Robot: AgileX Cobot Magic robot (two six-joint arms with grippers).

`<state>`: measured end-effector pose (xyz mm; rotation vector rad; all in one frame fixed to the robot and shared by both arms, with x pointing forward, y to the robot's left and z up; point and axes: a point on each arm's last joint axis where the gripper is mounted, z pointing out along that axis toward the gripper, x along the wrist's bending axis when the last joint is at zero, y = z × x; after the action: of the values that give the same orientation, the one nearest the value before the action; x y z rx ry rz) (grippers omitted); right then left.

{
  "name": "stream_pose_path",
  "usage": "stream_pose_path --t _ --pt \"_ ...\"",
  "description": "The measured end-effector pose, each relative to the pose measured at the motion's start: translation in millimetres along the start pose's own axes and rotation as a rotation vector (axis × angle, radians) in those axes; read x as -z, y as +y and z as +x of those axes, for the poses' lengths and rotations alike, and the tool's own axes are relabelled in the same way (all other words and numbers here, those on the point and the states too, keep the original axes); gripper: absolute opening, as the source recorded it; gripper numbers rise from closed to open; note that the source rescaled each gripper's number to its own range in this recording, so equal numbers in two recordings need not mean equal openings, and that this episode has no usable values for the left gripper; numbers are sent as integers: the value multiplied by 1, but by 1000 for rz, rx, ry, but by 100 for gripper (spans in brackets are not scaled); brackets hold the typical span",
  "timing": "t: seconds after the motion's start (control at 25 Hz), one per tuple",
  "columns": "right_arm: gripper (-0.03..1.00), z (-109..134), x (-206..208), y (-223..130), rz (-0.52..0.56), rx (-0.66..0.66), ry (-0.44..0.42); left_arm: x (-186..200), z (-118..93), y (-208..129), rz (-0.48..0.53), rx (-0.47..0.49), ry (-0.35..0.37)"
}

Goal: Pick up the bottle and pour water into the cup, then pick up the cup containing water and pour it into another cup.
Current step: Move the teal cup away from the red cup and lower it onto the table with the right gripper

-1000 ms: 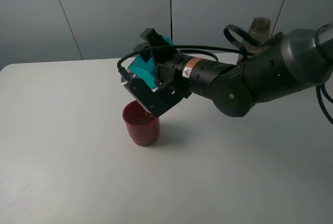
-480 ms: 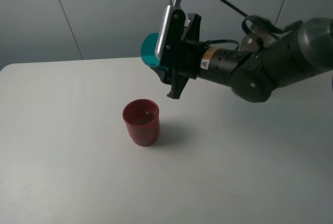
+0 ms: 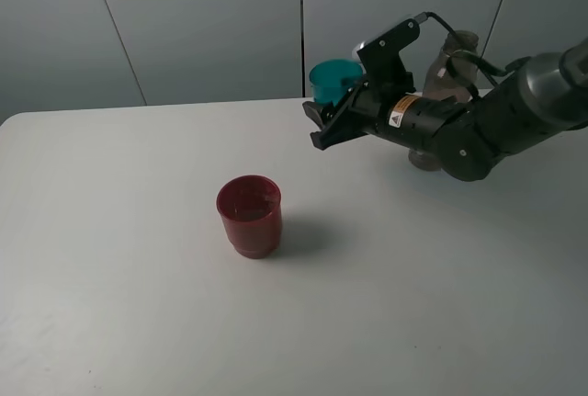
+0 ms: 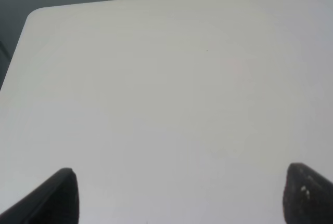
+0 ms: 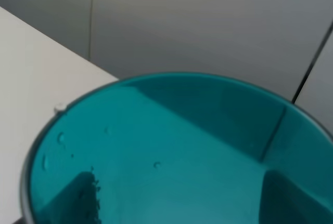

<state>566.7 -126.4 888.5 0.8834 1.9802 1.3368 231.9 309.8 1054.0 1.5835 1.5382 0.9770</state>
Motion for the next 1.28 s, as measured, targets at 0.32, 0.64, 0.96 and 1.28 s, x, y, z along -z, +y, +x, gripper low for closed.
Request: stream_pose_path --t 0.32,0.64,0.96,1.28 --pt "10 5 -12 -45 120 -74 7 0 0 0 0 0 0" --pt "10 5 -12 -49 157 -74 7 0 0 0 0 0 0" --pt "10 4 -13 -51 187 -73 6 0 0 0 0 0 0" --pt "99 4 -13 -47 173 -71 4 0 0 0 0 0 0"
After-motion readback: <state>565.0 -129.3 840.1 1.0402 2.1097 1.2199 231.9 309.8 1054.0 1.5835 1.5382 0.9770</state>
